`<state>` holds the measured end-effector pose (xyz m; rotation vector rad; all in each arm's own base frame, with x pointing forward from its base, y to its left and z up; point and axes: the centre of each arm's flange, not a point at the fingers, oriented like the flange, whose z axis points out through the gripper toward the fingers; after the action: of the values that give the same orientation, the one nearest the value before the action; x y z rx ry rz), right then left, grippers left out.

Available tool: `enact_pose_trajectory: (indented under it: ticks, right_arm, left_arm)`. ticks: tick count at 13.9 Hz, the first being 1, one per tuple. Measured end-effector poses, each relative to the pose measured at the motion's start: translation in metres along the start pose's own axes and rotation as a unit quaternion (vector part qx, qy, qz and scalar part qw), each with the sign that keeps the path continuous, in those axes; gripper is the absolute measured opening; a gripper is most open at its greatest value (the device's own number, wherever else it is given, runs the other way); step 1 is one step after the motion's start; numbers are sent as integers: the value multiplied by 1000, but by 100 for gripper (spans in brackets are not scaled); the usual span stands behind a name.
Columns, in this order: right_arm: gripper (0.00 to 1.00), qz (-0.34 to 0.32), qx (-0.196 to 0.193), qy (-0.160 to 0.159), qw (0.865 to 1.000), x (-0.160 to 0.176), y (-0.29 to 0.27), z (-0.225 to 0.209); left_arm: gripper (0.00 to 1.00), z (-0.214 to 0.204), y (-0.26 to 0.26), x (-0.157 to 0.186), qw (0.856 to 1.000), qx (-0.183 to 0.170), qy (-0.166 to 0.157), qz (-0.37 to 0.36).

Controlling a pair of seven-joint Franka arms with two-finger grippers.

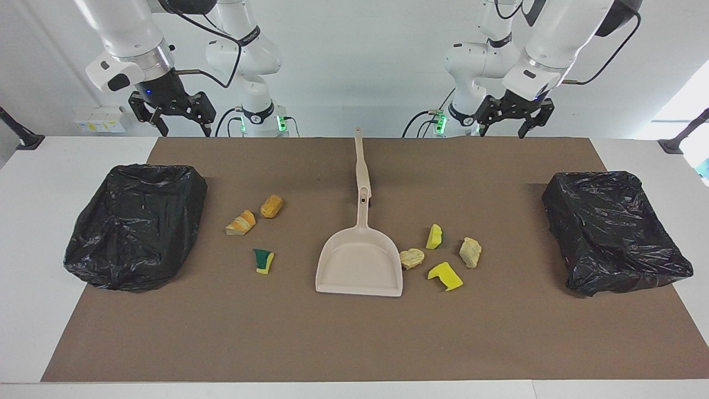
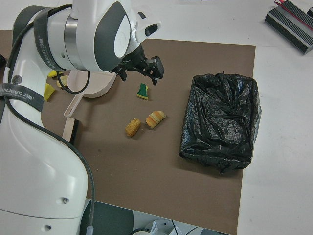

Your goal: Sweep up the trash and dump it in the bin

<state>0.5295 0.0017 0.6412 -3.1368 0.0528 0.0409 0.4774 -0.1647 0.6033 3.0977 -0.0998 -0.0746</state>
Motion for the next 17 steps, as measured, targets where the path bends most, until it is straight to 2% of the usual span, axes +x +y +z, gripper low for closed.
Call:
enact_pose_trajectory:
  ticks: [5, 11, 14, 17]
  right_arm:
    - [100, -18, 2, 9, 1000, 15, -20, 16]
    - [100, -52, 10, 0, 999, 38, -63, 54]
    - [100, -39, 20, -11, 999, 53, -85, 82]
    - [100, -18, 23, -13, 999, 65, -127, 113]
  left_arm:
    - [100, 58, 89, -26, 1000, 3, 2, -3]
    - [100, 135, 186, -82, 1000, 1, 8, -11]
    - [100, 191, 236, -116, 1000, 2, 7, -4]
    - [100, 237, 257, -136, 1000, 5, 3, 10]
